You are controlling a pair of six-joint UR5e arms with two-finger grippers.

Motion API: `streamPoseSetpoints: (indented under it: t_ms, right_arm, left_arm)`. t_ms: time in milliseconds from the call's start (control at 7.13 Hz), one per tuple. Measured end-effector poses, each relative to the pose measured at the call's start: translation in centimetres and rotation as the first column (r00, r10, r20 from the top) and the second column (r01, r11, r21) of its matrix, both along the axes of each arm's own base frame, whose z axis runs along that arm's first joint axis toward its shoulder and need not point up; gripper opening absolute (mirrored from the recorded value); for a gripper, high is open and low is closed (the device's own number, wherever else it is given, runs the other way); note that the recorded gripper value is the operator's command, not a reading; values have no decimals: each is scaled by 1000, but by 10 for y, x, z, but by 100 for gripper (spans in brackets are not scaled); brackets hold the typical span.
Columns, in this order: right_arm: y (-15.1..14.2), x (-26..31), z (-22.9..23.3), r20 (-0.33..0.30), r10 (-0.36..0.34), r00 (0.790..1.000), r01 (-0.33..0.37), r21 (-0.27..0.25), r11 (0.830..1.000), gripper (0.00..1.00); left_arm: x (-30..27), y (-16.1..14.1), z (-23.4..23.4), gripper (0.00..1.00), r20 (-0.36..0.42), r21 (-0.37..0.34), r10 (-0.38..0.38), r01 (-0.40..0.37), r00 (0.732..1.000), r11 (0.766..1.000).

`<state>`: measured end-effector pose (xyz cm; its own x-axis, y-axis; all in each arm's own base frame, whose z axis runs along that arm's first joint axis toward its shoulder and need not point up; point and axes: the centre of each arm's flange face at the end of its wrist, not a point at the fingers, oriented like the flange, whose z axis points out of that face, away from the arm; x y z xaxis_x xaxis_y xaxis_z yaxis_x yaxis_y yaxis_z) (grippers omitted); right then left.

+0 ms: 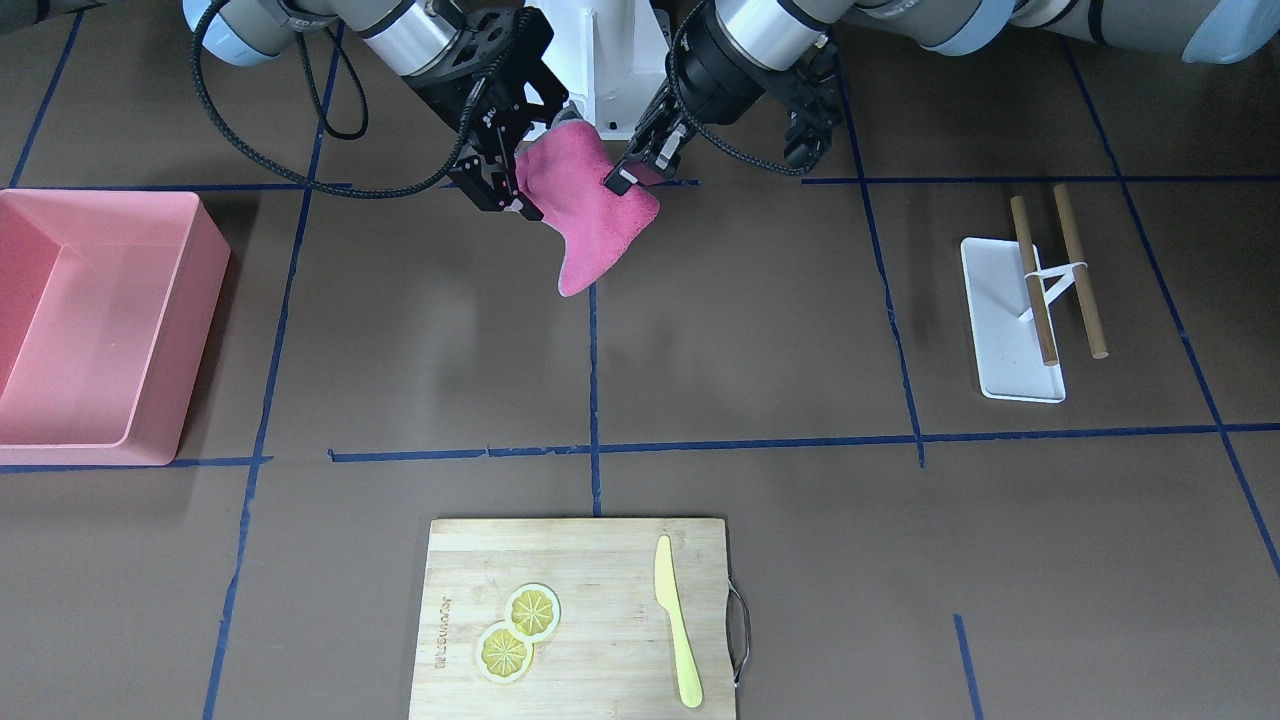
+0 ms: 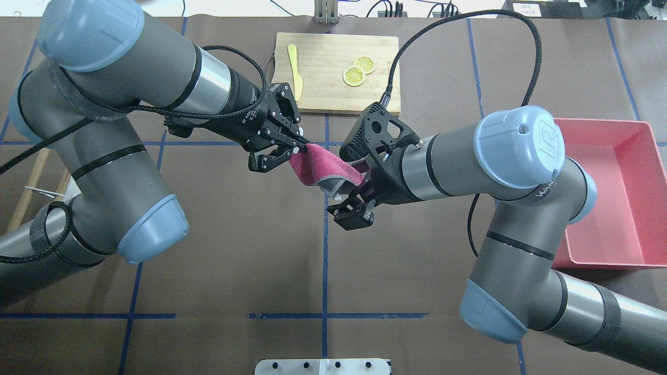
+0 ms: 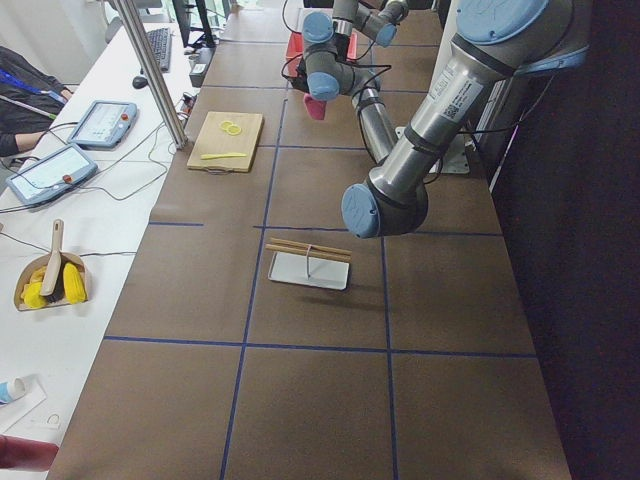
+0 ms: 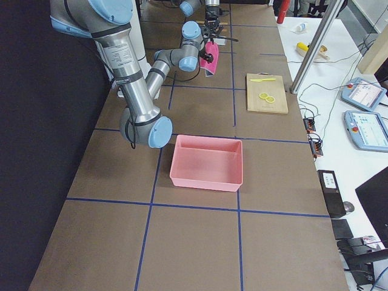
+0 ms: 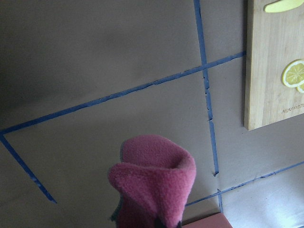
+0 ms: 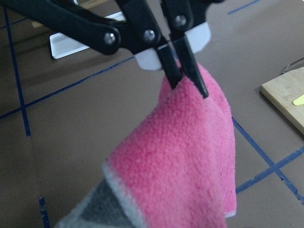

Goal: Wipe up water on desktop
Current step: 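Grasp the hanging pink towel with the right gripper beside the left gripper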

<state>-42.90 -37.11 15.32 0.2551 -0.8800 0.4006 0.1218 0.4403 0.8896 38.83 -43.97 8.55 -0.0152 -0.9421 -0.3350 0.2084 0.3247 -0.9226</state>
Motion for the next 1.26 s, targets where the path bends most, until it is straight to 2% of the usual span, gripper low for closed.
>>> streamPoseSetpoints:
  t_ms: [140,561,701,841,982,1122,1262]
  right_arm:
    - [0,0,2,-1,-3,1000,3,-4,1000,0]
    - [2,1,2,4,-25,1000,25,-9,1000,0]
    - [3,2,1,15,-28,999,28,-3,1000,0]
    - [3,3,1,22,-29,999,29,2,1000,0]
    - [3,3,1,25,-29,999,29,4,1000,0]
    - [2,4,0,27,-28,999,28,5,1000,0]
    - [2,5,1,27,-27,999,27,6,1000,0]
  left_arm:
    - [0,0,0,3,-1,1,1,-1,1000,1000]
    - [0,1,0,4,-1,2,2,-2,1000,1000]
    - [0,1,0,6,-2,4,3,-3,1000,1000]
    - [-1,1,-1,13,-3,7,3,-3,1000,1000]
    - [-1,2,-1,63,-5,10,3,-3,1000,1000]
    - [-2,2,-1,100,-9,24,5,-4,1000,1000]
    - [-5,4,-1,100,-15,80,12,-11,1000,997]
